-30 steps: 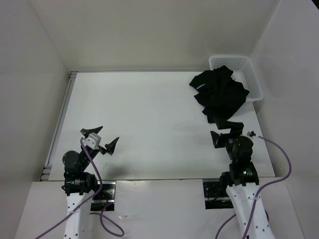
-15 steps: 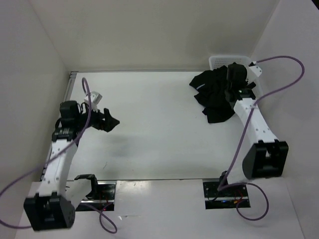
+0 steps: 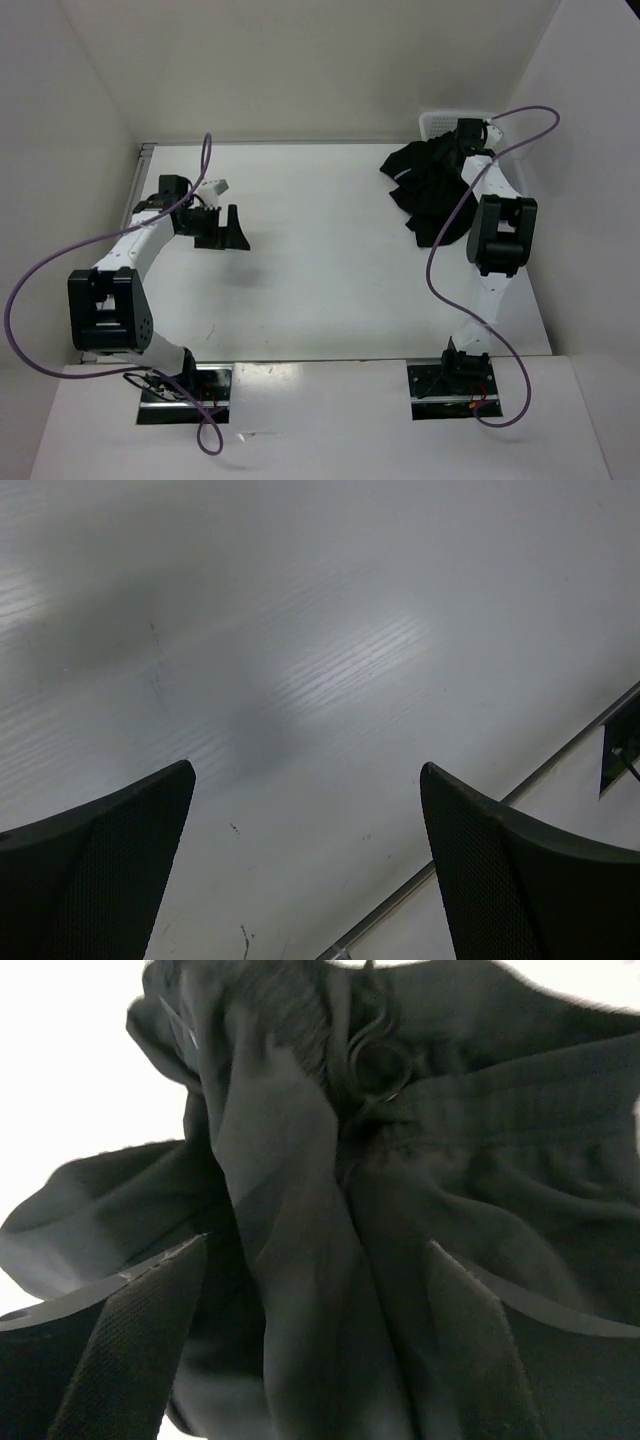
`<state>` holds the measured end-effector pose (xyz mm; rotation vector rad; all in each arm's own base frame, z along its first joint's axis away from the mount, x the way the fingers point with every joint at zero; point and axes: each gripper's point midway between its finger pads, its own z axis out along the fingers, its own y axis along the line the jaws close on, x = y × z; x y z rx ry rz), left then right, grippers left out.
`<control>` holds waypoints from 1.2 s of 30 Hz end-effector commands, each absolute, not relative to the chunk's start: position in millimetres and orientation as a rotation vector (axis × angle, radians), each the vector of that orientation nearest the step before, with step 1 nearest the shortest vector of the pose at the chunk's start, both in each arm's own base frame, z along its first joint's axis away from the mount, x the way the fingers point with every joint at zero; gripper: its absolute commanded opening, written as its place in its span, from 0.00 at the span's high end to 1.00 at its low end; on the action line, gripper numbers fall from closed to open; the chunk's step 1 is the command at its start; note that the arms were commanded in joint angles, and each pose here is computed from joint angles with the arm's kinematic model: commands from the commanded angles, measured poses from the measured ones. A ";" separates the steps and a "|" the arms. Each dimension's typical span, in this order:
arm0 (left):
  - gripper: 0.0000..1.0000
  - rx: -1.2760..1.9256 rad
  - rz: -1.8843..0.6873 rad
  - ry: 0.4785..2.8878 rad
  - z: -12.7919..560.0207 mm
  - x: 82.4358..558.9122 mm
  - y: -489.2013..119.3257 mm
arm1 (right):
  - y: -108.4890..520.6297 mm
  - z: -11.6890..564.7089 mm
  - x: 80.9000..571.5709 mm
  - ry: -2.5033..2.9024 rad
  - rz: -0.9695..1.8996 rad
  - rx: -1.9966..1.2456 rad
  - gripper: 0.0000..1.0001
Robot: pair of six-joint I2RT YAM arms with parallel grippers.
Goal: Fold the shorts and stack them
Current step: Grab the shorts from the pile, then move the shorts to the center of the board
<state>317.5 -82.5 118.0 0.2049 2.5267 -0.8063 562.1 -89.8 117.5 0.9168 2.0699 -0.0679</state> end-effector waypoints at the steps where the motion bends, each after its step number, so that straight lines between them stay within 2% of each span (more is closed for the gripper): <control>1: 0.00 0.220 -0.822 2.586 106.6 309.0 -89.7 | -83.1 132.1 582.3 2.059 0.021 0.856 0.09; 3: 0.00 0.235 -0.826 2.587 106.6 308.1 -93.0 | -84.9 128.2 584.1 2.060 0.009 0.861 0.18; 4: 0.00 0.234 -0.827 2.588 106.2 310.4 -92.9 | -85.2 126.7 586.5 2.060 0.009 0.861 0.32; 6: 0.00 0.240 -0.817 2.603 102.4 310.0 -94.0 | -87.1 127.4 589.2 2.048 0.004 0.874 0.48; 7: 0.00 0.241 -0.800 2.597 104.5 313.3 -92.4 | -88.3 126.2 587.6 2.046 -0.002 0.896 0.63; 9: 0.00 0.244 -0.782 2.585 108.7 318.1 -91.0 | -88.5 127.7 589.3 2.037 0.001 0.894 0.81; 10: 0.00 0.250 -0.776 2.568 112.0 322.6 -90.9 | -91.4 135.1 588.6 2.014 -0.010 0.908 0.99; 13: 0.00 0.258 -0.733 2.535 123.9 335.0 -87.5 | -97.0 175.7 587.8 1.916 -0.017 0.889 1.00; 17: 0.00 0.269 -0.706 2.495 135.2 340.4 -86.0 | -99.7 285.7 569.8 1.707 -0.027 0.785 1.00; 19: 0.00 0.283 -0.691 2.452 147.5 344.5 -85.9 | -76.0 328.4 561.5 1.638 -0.001 0.707 1.00; 20: 0.00 0.291 -0.682 2.427 156.6 346.7 -85.9 | -68.6 379.3 546.8 1.529 0.025 0.675 1.00; 23: 0.00 0.311 -0.659 2.359 178.3 351.6 -85.8 | -27.7 431.5 519.7 1.426 0.079 0.562 1.00; 24: 0.00 0.323 -0.644 2.314 192.2 355.1 -85.7 | -17.7 469.7 496.6 1.328 0.110 0.534 1.00; 27: 0.00 0.341 -0.603 2.233 216.5 357.0 -84.1 | 29.2 530.5 454.0 1.206 0.188 0.427 1.00; 32: 0.00 0.341 -0.520 2.148 245.2 356.1 -77.1 | 103.8 591.6 408.4 1.115 0.344 0.308 1.00; 36: 0.00 0.313 -0.431 2.115 259.3 353.0 -66.3 | 190.3 579.3 408.3 1.187 0.475 0.243 1.00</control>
